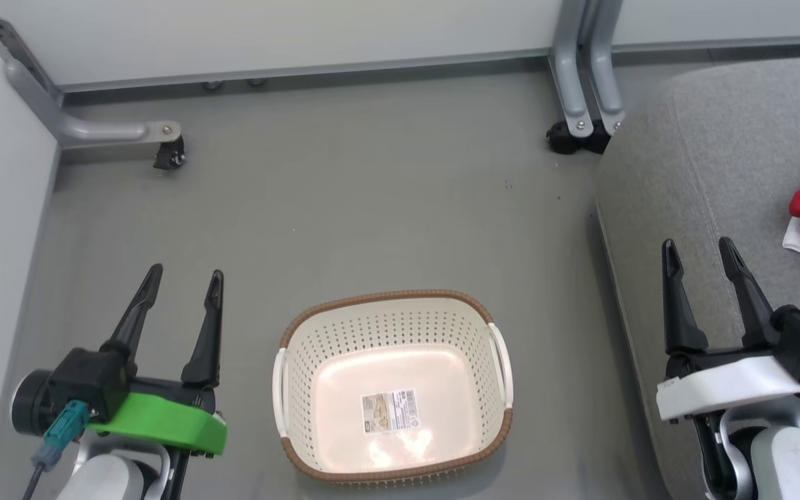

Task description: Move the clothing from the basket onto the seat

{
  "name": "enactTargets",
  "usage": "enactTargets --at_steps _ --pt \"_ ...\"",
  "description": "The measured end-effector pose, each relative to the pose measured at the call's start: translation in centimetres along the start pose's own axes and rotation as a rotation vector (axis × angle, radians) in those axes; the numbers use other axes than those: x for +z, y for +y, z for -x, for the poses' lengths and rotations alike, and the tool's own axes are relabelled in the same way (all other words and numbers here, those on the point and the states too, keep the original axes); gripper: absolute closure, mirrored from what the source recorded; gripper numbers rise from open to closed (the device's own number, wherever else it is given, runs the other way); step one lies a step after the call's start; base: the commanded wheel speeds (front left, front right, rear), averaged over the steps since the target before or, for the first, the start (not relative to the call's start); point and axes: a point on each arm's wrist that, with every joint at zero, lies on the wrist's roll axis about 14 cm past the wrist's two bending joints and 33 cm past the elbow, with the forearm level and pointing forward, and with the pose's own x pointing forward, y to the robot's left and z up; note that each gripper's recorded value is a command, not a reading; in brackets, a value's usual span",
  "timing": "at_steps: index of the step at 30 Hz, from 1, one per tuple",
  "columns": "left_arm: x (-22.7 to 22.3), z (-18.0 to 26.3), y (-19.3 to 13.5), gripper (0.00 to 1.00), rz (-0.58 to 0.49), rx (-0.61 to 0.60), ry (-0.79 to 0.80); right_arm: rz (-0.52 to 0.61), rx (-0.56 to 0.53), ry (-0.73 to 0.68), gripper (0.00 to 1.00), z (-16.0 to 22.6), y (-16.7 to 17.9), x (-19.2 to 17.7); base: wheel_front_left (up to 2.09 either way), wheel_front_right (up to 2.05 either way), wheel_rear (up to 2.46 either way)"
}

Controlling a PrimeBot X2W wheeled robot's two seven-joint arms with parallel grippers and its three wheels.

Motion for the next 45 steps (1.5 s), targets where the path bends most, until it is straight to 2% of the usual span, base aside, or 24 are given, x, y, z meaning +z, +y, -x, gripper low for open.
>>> enactTargets --at_steps 8,16,25,45 --pt "-0.2 4.0 2.9 0.0 -0.03 0.118 0.009 -0.009 0.037 0.028 0.0 2.2 1.4 0.1 0.0 0.0 0.0" --pt "-0.9 6.6 2.8 0.0 -0.055 0.138 0.026 -0.002 0.049 0.062 0.0 4.6 1.9 0.0 0.0 0.0 0.0" --pt "-1.5 7.6 3.2 0.0 -0.063 0.157 0.038 0.002 0.05 0.076 0.0 5.9 2.0 0.0 0.0 0.0 0.0" --pt "-3.1 8.4 3.6 0.0 -0.063 0.17 0.079 0.003 0.057 0.068 0.0 6.2 2.2 0.5 0.0 0.0 0.0"
